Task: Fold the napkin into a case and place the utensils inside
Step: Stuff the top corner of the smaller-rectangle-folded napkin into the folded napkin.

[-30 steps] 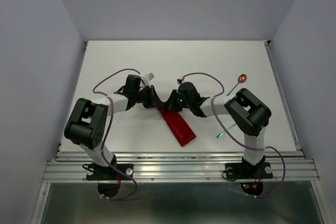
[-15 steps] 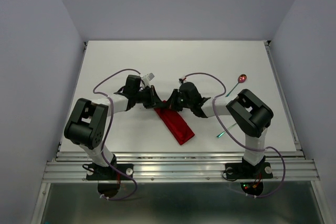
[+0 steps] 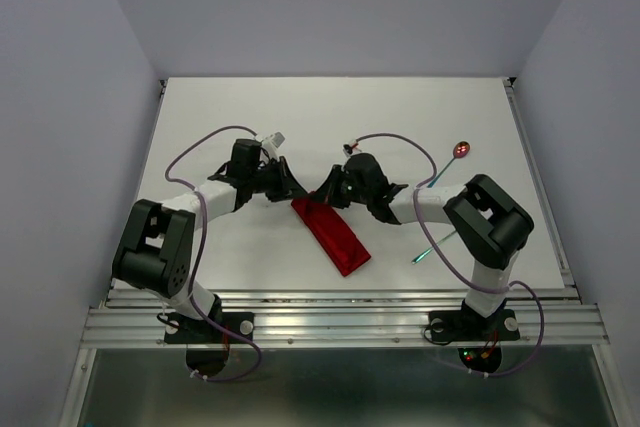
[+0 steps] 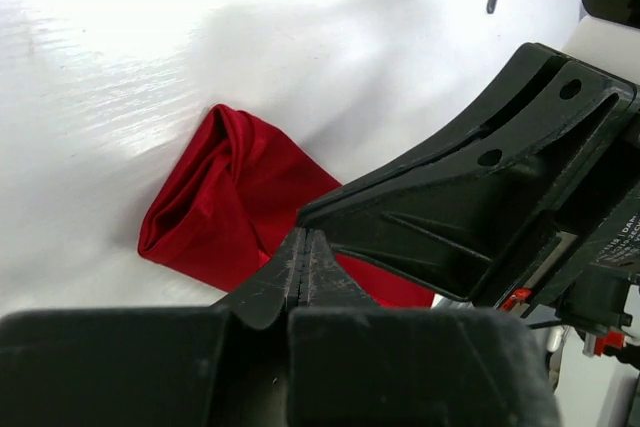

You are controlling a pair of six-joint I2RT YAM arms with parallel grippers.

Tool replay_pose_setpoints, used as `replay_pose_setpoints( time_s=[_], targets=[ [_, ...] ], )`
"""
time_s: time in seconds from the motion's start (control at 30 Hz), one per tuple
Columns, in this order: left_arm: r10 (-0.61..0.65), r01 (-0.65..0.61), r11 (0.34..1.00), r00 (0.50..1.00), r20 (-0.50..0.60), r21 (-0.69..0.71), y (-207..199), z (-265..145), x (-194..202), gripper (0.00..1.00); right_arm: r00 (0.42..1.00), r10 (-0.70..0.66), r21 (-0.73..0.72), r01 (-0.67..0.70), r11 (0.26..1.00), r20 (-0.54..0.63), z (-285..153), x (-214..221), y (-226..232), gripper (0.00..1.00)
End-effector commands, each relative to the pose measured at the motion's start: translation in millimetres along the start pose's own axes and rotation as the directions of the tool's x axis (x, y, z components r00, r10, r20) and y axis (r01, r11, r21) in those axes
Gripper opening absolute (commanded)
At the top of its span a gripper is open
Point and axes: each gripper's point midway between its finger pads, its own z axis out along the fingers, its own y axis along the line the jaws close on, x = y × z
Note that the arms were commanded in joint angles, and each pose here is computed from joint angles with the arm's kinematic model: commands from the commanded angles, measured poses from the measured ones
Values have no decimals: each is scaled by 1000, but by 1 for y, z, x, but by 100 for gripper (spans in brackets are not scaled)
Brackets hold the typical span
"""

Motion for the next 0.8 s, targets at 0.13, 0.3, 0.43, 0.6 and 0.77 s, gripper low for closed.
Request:
replay_pose_setpoints(
  time_s=[0.13, 0.3, 0.43, 0.6, 0.77],
  targets=[
    [20, -16, 992, 999, 37, -125, 12, -13, -9, 0, 1000, 8, 75, -9, 997, 15, 10, -2, -15, 1],
    [50, -43, 977, 998, 29, -208, 18, -20, -2, 24, 1000, -2, 89, 4, 996, -14, 17, 2, -19, 1],
    [82, -72, 964, 996, 28, -254, 16, -20, -3, 36, 999, -3, 85, 8, 996, -49, 24, 8, -22, 1],
    [113, -113, 941, 993, -18, -319, 21, -10, 5, 41, 998, -10, 72, 15, 997, -64, 30, 8, -19, 1],
    [128, -133, 926, 991, -37, -353, 25, -4, 9, 41, 997, -15, 65, 19, 998, -70, 31, 8, -17, 1]
  ],
)
